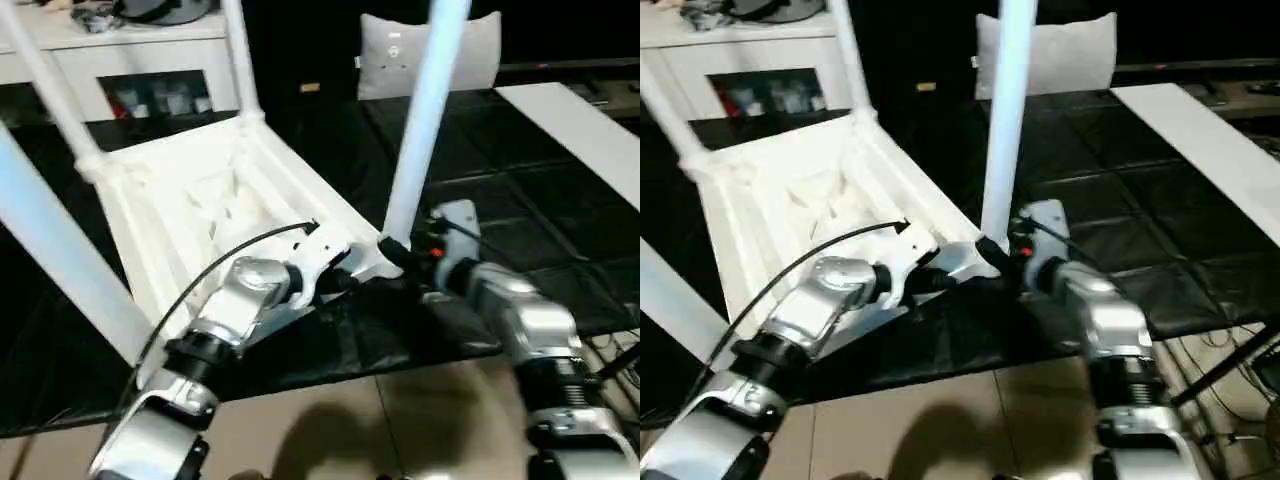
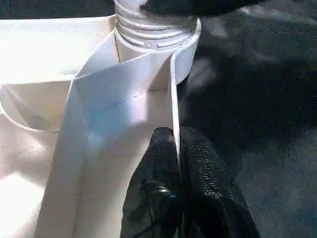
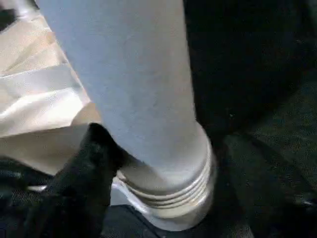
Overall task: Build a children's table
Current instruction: Rotate leg to tighten
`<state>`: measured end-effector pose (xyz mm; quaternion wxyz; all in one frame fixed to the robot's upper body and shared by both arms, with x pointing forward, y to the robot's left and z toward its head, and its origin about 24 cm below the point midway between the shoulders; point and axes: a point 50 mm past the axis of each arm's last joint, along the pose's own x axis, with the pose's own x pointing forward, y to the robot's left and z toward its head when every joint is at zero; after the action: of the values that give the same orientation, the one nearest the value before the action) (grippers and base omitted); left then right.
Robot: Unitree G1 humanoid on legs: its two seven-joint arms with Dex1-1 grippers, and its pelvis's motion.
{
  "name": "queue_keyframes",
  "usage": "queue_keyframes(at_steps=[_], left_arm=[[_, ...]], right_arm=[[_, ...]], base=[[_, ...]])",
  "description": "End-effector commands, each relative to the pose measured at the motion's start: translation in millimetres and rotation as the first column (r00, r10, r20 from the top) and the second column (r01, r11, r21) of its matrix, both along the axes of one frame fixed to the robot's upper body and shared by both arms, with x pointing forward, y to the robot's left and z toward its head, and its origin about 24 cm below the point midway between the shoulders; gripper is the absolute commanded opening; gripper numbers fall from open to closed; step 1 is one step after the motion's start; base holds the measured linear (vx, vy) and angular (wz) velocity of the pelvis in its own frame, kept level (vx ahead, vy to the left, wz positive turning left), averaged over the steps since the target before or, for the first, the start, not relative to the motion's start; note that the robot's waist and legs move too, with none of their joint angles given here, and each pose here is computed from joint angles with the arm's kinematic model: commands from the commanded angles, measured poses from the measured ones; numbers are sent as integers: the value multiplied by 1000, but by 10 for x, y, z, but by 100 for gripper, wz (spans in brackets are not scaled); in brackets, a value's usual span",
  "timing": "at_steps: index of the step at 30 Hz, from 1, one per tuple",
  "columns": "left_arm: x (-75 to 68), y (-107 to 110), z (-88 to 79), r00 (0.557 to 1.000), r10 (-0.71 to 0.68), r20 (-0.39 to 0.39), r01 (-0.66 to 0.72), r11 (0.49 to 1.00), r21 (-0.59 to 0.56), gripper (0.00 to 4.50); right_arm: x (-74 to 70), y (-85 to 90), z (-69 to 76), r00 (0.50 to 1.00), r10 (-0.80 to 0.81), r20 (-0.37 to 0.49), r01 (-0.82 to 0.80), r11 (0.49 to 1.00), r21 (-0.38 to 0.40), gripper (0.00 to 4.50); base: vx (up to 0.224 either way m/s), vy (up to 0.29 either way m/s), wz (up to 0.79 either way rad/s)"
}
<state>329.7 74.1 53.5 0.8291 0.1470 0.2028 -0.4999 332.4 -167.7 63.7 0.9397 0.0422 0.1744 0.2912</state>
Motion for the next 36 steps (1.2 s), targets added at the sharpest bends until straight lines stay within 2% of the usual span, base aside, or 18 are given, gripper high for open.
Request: queue_keyframes(at_steps=[1,4,6,7,10,12,13,16,18,19,25,30,36], left_arm=[[-43,-14,118,992,-117,54,120,992,-47,0],[-101,67,99,976,-212,45,214,976,-41,0],[-116,89,95,970,-239,42,240,970,-38,0],[-152,118,90,954,-298,31,299,954,-34,0],[-189,152,92,930,-367,14,367,930,-25,0],[-197,165,86,923,-384,8,385,923,-14,0],[-217,200,70,904,-428,-10,428,903,13,0],[-255,248,60,867,-497,-47,498,866,36,0],[-268,257,67,853,-519,-55,521,853,40,0],[-275,257,80,841,-538,-57,541,840,43,0],[-271,256,90,830,-554,-58,557,829,48,0],[-271,266,88,826,-560,-62,563,825,46,0],[-260,217,88,864,-501,-41,501,865,-26,0]], right_arm=[[-20,-113,75,997,74,34,-73,997,-30,378],[-145,-186,145,951,301,73,-294,951,-91,378],[-187,-201,156,930,360,70,-353,931,-98,378],[-260,-232,154,887,459,47,-453,886,-100,378],[-301,-282,157,838,545,14,-541,835,-99,378],[-302,-291,161,828,561,9,-557,825,-96,352],[-301,-304,177,802,598,1,-595,798,-90,352],[-308,-290,203,752,659,14,-656,750,-84,313],[-318,-270,201,732,681,14,-679,731,-66,308],[-340,-240,188,702,712,-2,-712,701,-29,297],[-385,-193,137,648,760,-39,-759,649,39,240],[-405,-199,117,626,778,-50,-776,628,66,208],[-482,-168,93,624,781,-32,-773,622,127,202]], base=[[0,0,0],[0,0,0],[0,0,0],[0,0,0],[0,0,0],[0,0,0],[0,0,0],[0,0,0],[0,0,0],[0,0,0],[0,0,0],[0,0,0],[0,0,0]])
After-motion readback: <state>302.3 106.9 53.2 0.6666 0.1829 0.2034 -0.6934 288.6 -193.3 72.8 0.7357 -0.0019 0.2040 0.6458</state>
